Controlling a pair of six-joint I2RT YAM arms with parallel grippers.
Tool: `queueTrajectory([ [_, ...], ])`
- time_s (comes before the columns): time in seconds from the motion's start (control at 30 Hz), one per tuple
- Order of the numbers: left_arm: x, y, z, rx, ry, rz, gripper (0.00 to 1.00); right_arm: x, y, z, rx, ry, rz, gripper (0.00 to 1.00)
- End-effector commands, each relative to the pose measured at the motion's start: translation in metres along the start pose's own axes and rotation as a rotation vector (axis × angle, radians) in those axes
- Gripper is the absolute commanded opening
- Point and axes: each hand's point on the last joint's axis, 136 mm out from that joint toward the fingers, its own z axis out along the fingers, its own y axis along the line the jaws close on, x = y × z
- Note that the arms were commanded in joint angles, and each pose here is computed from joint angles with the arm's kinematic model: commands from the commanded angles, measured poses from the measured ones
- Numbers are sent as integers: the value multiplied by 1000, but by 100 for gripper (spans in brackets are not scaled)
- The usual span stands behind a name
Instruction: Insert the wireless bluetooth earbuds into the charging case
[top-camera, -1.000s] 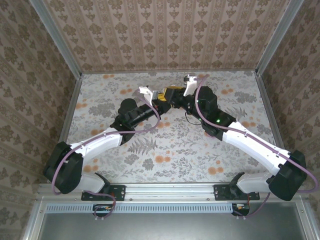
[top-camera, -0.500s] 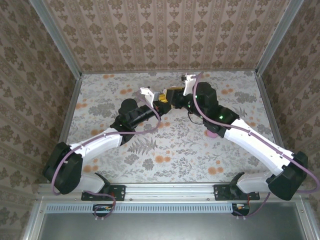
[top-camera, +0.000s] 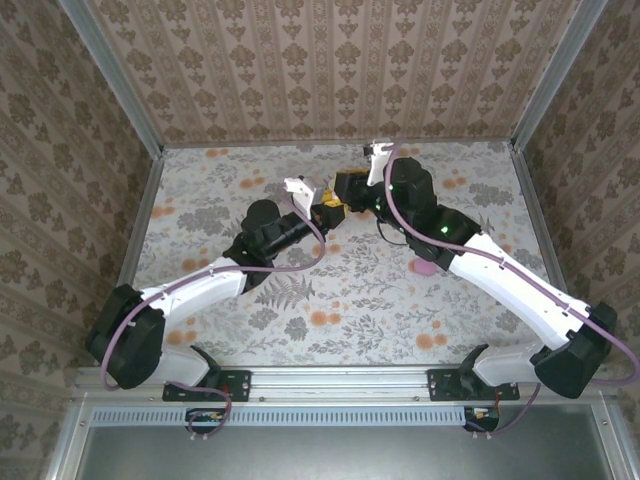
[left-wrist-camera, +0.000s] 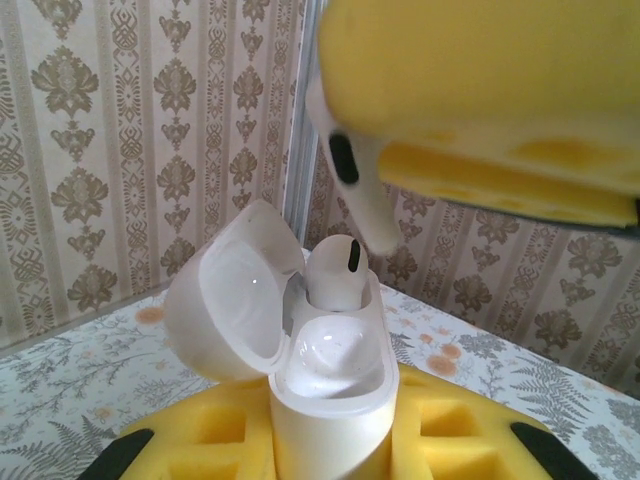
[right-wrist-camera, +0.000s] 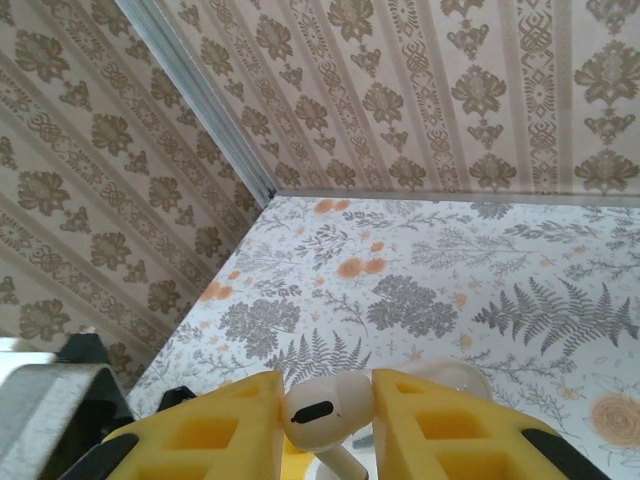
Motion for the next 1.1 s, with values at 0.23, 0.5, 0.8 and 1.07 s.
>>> queueTrajectory([
  [0.23,-22,2,3,-42,-62,-6,24,2,6,8,-32,-52,38,29],
  [0.5,-4,32,-14,-194,-1,34,24,-8,-22,-44,106,-7,-9,30],
  [0.8,1,55,-51,-316,21,81,24,135,-100,-63,314,477,221,29],
  [1.07,-8,57,-79,-364,10,128,24,247,-115,-52,377,835,355,28],
])
